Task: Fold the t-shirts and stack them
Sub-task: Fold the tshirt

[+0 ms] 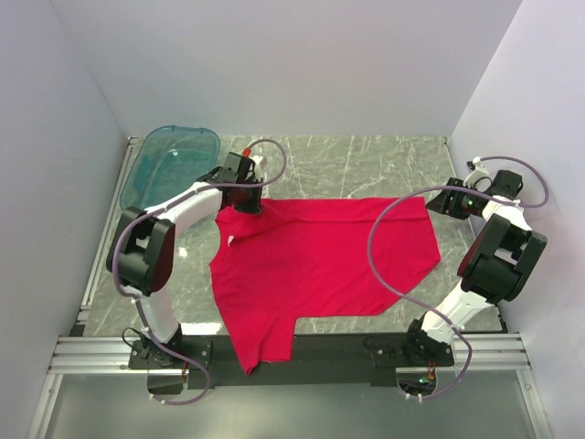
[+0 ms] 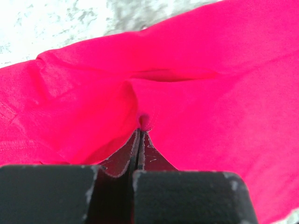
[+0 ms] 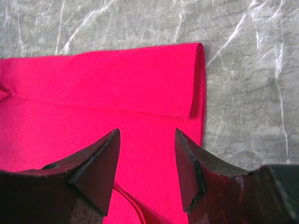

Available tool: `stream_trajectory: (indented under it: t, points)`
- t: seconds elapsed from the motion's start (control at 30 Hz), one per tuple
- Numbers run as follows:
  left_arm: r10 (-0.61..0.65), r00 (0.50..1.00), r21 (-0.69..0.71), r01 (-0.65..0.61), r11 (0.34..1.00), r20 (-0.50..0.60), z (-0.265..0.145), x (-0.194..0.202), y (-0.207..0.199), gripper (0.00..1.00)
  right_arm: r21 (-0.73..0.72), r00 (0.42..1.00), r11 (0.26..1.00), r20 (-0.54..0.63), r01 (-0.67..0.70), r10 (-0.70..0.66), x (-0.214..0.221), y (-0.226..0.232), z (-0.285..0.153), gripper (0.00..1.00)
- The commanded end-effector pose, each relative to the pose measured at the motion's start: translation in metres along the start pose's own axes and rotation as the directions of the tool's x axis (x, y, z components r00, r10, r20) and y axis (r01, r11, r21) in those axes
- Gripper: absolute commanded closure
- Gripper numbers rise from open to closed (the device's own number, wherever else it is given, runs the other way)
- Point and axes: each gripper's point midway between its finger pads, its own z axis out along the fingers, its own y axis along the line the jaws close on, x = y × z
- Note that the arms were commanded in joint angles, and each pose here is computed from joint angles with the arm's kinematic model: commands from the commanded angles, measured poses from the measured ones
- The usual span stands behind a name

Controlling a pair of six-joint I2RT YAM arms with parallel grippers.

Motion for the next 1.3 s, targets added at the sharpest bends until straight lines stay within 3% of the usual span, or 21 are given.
stream_trajectory:
  t: [0.0, 0.3, 0.6, 0.7, 0.73, 0.83, 0.9, 1.07, 1.27]
  points:
    - [0.01, 0.998, 0.063, -0.014, 0.998, 0.064, -0.021, -0.014, -0.019, 0.99, -0.009, 0.999, 1.0, 0.03, 0.014, -0.014, -0.009, 0.005, -0.008, 0.43]
    - [0.001, 0.998, 0.103, -0.007, 0.995, 0.056, -0.032, -0.003, -0.029, 0.99, -0.013, 0.999, 1.0, 0.038, 0.012, -0.011, -0.011, 0.005, -0.011, 0.43]
    - [-0.028, 0.999, 0.164, 0.021, 0.986, 0.041, -0.036, 0.021, -0.074, 0.99, -0.012, 0.999, 1.0, 0.045, 0.008, -0.008, -0.012, 0.005, -0.014, 0.43]
    - [-0.041, 0.999, 0.166, 0.041, 0.985, -0.001, -0.029, 0.045, -0.09, 0.85, -0.009, 0.999, 1.0, 0.048, 0.003, -0.003, -0.012, 0.002, -0.015, 0.43]
    - [-0.042, 0.999, 0.16, 0.044, 0.986, -0.015, -0.025, 0.053, -0.094, 0.69, -0.011, 0.999, 1.0, 0.045, 0.002, -0.001, -0.012, 0.002, -0.014, 0.43]
    - [-0.016, 0.999, 0.127, 0.021, 0.992, -0.04, -0.022, 0.079, -0.109, 0.47, -0.011, 0.999, 1.0, 0.046, -0.001, 0.002, -0.012, 0.001, -0.015, 0.43]
    - [0.014, 1.0, 0.07, -0.014, 0.997, -0.008, -0.027, 0.084, -0.109, 0.41, -0.013, 0.999, 1.0, 0.047, 0.002, -0.001, -0.012, 0.002, -0.015, 0.43]
    - [0.035, 0.988, -0.04, -0.029, 0.999, 0.152, -0.058, 0.047, -0.092, 0.33, -0.021, 0.999, 1.0, 0.049, -0.002, 0.003, -0.013, 0.003, -0.014, 0.43]
    - [-0.032, 0.983, -0.149, 0.06, 0.987, 0.181, -0.054, 0.032, -0.044, 0.33, -0.018, 0.999, 1.0, 0.049, 0.003, -0.002, -0.012, 0.003, -0.015, 0.43]
